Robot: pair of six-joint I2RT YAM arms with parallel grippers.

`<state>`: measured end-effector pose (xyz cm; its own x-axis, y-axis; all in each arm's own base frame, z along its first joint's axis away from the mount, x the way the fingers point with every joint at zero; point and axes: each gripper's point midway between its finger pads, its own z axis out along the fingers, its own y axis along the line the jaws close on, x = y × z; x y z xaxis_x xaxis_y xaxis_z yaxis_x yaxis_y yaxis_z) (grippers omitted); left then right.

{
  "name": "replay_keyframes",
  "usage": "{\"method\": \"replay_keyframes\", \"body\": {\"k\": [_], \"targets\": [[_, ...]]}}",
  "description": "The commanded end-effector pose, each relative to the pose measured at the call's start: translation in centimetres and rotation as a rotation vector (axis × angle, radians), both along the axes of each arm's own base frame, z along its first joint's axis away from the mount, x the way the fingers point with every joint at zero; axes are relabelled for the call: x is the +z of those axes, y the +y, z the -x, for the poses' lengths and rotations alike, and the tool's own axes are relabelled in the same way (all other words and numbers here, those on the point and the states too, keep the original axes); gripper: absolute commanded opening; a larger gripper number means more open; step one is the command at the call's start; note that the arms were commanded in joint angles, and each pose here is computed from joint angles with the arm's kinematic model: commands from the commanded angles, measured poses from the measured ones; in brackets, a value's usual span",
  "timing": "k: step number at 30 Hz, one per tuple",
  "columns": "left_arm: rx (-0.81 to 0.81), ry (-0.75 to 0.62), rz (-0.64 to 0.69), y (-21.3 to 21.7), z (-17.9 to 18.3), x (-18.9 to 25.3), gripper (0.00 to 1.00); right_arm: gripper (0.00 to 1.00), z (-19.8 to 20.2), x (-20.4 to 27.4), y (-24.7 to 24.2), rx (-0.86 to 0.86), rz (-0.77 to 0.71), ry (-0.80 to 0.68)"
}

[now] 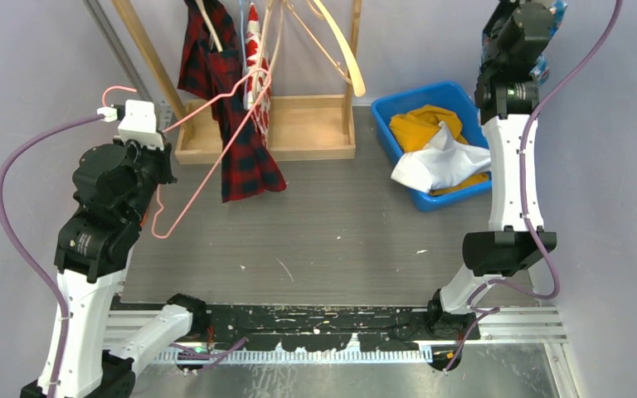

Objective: Remove the skirt from the hanger
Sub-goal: Remove the skirt from the bin, then place the skirt in the bin.

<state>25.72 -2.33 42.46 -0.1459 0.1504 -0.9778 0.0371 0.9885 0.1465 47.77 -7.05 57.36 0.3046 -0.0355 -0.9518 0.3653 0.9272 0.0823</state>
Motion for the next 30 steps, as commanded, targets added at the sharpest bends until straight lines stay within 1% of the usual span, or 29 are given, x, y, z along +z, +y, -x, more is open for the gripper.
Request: {"method": "replay_keyframes", "body": {"k": [1, 5, 9, 12, 15, 19, 21, 24, 27, 30], "targets": [[0.028, -0.060, -0.010, 0.6, -0.2, 2.4, 0.00, 0.01, -1.6, -0.3, 2.2, 0.135, -0.077, -0.047], [0.030, -0.055, -0.013, 0.6, -0.5, 2.4, 0.00, 0.01, -4.2, -4.7, 3.2, 0.185, -0.119, 0.046], [0.039, -0.040, -0.028, 0.7, -0.8, 2.2, 0.00, 0.01, -6.1, -10.0, 4.9, 0.277, -0.220, 0.123], [0.040, -0.030, -0.034, 0.7, -1.0, 2.1, 0.00, 0.01, -7.2, -14.1, 5.4, 0.297, -0.267, 0.173], [0.041, -0.022, -0.032, 0.7, -0.9, 2.0, 0.00, 0.01, -8.0, -17.9, 4.5, 0.253, -0.314, 0.217], [0.058, -0.005, -0.041, 1.1, -0.8, 2.0, 0.00, 0.01, -8.5, -21.5, 3.6, 0.207, -0.289, 0.290], [0.063, 0.001, -0.043, 1.1, -0.9, 2.1, 0.00, 0.01, -8.4, -24.1, 3.0, 0.167, -0.294, 0.342], [0.068, 0.003, -0.040, 1.1, -1.0, 2.4, 0.00, 0.01, -7.4, -29.3, 0.5, 0.049, -0.311, 0.422], [0.090, -0.002, -0.043, 1.5, -0.9, 2.8, 0.00, 0.01, -6.6, -36.1, -1.8, -0.012, -0.389, 0.532], [0.136, -0.013, -0.055, 2.4, -0.7, 3.4, 0.00, 0.01, -5.6, -41.3, -2.6, -0.054, -0.479, 0.649]]}}
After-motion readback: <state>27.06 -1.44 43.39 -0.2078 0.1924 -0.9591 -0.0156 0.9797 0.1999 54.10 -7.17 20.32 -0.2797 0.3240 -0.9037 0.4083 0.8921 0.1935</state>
